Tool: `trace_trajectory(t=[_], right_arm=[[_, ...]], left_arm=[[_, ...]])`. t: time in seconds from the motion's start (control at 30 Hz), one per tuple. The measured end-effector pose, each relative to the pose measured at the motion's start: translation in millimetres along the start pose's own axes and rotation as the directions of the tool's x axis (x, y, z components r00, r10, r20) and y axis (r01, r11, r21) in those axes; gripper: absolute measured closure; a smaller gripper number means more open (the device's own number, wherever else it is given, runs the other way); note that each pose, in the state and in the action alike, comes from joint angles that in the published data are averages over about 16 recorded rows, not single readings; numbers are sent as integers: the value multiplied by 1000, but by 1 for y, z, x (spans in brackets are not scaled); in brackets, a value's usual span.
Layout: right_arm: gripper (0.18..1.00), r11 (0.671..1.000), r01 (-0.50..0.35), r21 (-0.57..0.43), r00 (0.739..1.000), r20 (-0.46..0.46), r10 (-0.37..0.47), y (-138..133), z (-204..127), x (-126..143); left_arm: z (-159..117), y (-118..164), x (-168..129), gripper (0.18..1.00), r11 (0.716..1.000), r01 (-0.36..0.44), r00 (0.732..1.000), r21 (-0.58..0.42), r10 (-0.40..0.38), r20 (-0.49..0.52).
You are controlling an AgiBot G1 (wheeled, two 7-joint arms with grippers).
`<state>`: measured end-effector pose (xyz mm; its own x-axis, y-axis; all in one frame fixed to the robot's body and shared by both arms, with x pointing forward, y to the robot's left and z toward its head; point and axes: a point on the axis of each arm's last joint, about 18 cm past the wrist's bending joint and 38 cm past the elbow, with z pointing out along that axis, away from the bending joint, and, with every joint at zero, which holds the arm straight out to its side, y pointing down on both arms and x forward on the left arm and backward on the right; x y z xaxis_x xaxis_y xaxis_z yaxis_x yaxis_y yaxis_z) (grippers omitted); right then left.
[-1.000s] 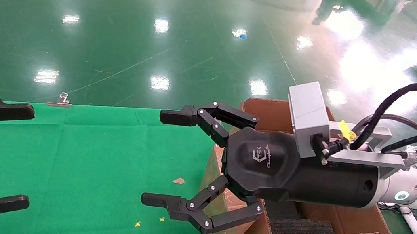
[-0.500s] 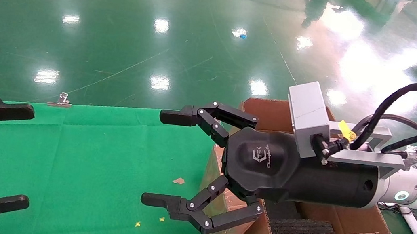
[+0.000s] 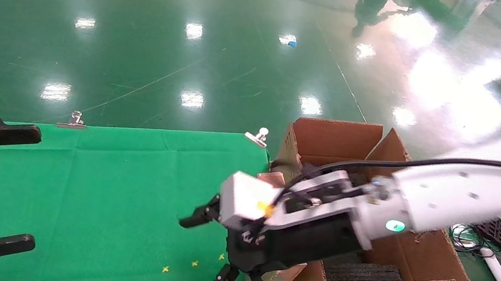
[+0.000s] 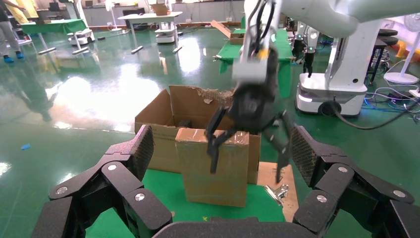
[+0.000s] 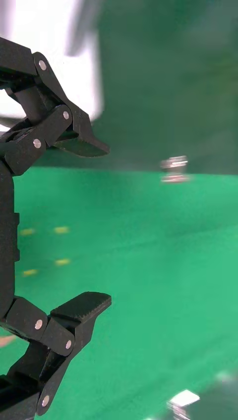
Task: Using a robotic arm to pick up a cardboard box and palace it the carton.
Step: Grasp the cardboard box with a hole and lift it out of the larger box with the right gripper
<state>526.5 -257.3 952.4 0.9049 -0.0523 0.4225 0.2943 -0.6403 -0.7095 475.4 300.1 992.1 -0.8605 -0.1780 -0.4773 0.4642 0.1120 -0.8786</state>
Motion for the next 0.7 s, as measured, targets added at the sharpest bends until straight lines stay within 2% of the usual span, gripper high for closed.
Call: trace_trajectory(t=[0.17,0.37,0.53,0.7], right_arm=[[178,974,31,-226,999,-5,-33,-4,4,19],[178,898,58,-437,995,-46,-87,-18,-15,40],[178,826,51,-561,990,-83,-117,-31,-36,50],[178,766,38,-641,987,-94,-128,-38,-49,54]], left_arm=[[0,0,0,184,1000,0,1000,0,0,0],[0,0,0,184,1000,0,1000,0,0,0],[0,0,0,184,1000,0,1000,0,0,0],[0,0,0,184,1000,0,1000,0,0,0]])
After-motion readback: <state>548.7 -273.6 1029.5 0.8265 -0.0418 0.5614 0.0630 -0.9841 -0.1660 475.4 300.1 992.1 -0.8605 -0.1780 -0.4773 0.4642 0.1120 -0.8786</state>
